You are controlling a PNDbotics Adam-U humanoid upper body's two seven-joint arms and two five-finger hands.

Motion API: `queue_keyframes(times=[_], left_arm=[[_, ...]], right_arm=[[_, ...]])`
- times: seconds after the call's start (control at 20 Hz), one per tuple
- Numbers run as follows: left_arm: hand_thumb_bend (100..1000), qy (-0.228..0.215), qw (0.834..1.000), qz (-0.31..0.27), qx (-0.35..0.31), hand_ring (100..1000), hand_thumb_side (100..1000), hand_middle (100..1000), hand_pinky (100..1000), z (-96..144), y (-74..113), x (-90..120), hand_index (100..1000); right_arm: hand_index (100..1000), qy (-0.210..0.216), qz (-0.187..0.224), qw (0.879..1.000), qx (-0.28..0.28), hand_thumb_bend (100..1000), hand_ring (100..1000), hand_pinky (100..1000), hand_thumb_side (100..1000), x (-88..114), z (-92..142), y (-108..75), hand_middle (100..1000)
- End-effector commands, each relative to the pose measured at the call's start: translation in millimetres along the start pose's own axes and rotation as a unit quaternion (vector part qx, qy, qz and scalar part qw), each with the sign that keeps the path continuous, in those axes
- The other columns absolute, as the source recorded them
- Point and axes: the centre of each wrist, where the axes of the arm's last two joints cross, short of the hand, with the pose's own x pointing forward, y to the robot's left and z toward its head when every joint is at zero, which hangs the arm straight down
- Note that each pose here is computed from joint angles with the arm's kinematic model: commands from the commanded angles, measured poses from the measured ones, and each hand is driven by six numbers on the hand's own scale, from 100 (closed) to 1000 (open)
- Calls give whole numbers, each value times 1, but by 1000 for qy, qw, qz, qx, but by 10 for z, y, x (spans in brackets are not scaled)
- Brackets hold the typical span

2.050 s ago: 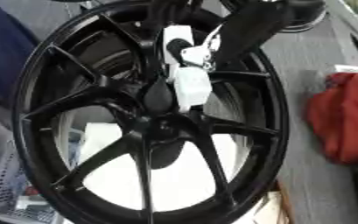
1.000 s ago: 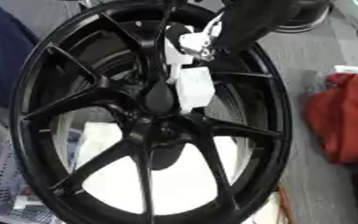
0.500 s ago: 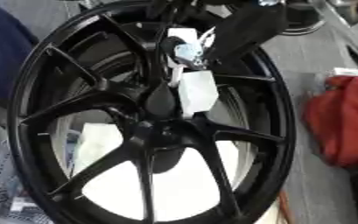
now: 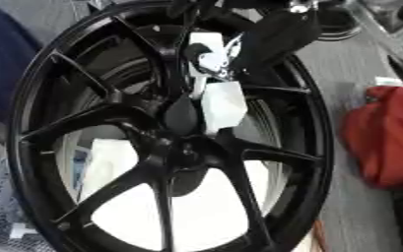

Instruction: Pull the pin out of the wheel hub.

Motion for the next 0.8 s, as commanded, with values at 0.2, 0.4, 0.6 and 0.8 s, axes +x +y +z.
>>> queue_keyframes(times=[0.2, 0.4, 0.6, 0.8], left_arm=[[163, -10, 1000, -5, -7, 536, 985, 637, 925, -14, -20, 70, 791], [163, -10, 1000, -6, -7, 536, 987, 637, 925, -16, -23, 70, 791], [163, -10, 1000, -6, -7, 536, 988, 637, 925, -17, -27, 69, 791], [163, -10, 1000, -5, -7, 536, 989, 637, 925, -16, -32, 67, 791]], right_arm=[[984, 16, 2, 1000, 2, 100, 889, 837, 719, -52, 30, -32, 861], [987, 20, -2, 1000, 5, 100, 893, 840, 730, -85, 13, -20, 866], [993, 30, -3, 1000, 6, 100, 896, 842, 720, -124, 0, -8, 870], [996, 36, -3, 999, 5, 100, 898, 844, 730, -151, -12, -3, 873]])
